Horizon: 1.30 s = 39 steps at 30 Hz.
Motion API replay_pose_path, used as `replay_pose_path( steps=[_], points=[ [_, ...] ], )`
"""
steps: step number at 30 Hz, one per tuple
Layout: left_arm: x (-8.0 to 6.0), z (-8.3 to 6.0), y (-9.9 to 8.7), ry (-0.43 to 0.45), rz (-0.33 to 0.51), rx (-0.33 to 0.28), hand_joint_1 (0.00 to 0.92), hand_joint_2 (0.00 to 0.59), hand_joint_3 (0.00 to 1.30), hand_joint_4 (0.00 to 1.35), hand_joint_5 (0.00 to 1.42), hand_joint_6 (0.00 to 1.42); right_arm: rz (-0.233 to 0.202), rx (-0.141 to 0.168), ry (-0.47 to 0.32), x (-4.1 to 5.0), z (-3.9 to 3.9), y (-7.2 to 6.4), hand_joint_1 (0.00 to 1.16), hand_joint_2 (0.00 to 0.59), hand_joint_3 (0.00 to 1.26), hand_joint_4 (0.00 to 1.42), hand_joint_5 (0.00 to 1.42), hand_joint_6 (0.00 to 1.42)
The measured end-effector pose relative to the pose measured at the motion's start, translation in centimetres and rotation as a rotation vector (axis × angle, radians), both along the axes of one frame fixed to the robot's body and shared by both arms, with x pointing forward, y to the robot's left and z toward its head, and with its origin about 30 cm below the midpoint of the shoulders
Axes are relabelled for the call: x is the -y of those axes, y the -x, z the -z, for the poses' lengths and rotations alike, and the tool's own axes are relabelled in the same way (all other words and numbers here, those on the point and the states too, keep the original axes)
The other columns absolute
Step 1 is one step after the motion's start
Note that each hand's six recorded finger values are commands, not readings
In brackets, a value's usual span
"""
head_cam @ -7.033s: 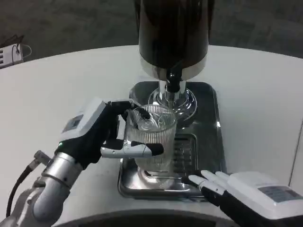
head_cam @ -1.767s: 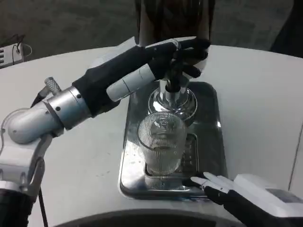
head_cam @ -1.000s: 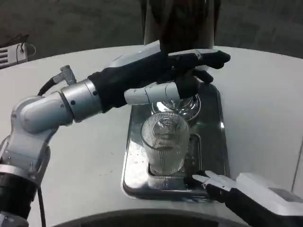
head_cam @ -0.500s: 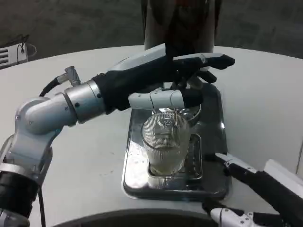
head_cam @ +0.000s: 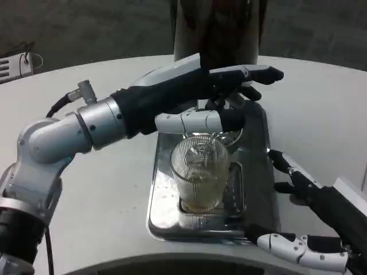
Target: Grasp the cup under the faucet to collect the drink, then remove the cup.
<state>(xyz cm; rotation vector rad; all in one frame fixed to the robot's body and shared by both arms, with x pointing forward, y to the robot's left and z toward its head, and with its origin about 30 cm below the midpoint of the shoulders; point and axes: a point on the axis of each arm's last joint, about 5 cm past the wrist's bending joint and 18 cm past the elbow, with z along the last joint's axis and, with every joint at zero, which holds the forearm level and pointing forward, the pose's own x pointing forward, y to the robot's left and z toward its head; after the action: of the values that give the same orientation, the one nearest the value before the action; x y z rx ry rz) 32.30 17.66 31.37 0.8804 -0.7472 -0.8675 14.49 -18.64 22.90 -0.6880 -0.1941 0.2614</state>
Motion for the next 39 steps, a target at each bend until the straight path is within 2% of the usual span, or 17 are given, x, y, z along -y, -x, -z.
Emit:
replay_pose_path(
  steps=[6,10,13,20,26,39],
  points=[
    [-0.1,-0.1,0.1,-0.005,-0.002,0.008,0.000,0.048,0.14,0.10,0.20,0.27,-0.004,0.017,-0.054,-0.25,0.92,-1.8,0.74,0.240,0.00,0.00,0.07,0.08],
    [-0.2,-0.1,0.1,-0.006,-0.002,0.012,0.000,0.048,0.14,0.10,0.20,0.27,-0.002,0.005,-0.089,-0.41,1.75,-3.0,0.75,0.232,0.00,0.00,0.06,0.08],
    [-0.2,-0.1,0.1,-0.008,-0.004,0.013,0.000,0.048,0.14,0.10,0.20,0.26,0.011,0.019,-0.100,-0.54,2.16,-3.8,0.76,0.233,0.00,0.00,0.06,0.08],
    [-0.3,-0.2,0.1,-0.009,-0.004,0.016,0.000,0.048,0.14,0.10,0.20,0.26,0.021,0.057,-0.132,-1.08,2.61,-5.4,0.77,0.234,0.00,0.00,0.05,0.07],
    [-0.3,-0.2,0.1,-0.012,-0.006,0.018,0.000,0.048,0.14,0.10,0.19,0.26,0.035,0.059,-0.146,-1.37,2.97,-6.0,0.77,0.234,0.00,0.00,0.05,0.06],
    [-0.5,-0.4,0.2,-0.019,-0.012,0.025,0.000,0.047,0.14,0.10,0.19,0.26,0.034,0.074,-0.172,-2.10,3.36,-7.0,0.77,0.234,0.00,0.00,0.05,0.06]
  ],
)
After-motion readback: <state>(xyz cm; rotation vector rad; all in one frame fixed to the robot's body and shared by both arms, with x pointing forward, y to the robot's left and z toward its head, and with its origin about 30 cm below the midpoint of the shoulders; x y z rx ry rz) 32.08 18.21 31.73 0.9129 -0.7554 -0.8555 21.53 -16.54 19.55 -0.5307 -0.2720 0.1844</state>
